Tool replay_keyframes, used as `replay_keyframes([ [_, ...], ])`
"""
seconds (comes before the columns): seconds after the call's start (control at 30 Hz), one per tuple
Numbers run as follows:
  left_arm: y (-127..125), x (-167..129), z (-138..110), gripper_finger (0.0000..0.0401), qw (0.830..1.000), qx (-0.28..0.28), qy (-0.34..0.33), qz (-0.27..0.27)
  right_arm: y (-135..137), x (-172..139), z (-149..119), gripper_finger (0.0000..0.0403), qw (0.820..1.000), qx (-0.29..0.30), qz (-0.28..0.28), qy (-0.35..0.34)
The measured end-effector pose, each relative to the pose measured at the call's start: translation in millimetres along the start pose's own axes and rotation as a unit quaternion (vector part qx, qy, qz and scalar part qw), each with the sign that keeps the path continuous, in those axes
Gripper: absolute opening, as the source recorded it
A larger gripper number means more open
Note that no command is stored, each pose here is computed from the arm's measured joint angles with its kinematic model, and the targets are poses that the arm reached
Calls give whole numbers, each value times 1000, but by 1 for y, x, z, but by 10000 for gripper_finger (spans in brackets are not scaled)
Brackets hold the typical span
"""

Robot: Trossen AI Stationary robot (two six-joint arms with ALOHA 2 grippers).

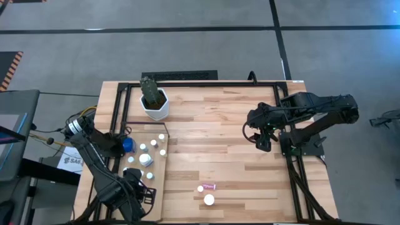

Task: Pick and place medicine bottles onto shelf by color
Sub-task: Put the light blue pill bottle on the shelf

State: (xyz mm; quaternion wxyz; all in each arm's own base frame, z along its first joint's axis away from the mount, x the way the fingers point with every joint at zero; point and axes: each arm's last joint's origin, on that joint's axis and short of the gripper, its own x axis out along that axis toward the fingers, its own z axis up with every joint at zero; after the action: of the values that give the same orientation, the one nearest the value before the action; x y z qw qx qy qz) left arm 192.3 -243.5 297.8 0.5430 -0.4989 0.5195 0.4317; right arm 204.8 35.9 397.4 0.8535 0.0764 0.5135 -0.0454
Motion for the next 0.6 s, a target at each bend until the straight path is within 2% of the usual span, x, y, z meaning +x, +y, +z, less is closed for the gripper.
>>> replay_keyframes([
  [0.23,16,19,-1,93,998,35,-37,37,0,0,4,255,999,29,5,-17],
  [0.4,26,23,-7,93,995,69,-61,25,-1,0,8,255,999,38,9,-34],
  [0.6,37,37,-14,93,995,74,-69,16,-8,0,12,255,996,70,5,-48],
])
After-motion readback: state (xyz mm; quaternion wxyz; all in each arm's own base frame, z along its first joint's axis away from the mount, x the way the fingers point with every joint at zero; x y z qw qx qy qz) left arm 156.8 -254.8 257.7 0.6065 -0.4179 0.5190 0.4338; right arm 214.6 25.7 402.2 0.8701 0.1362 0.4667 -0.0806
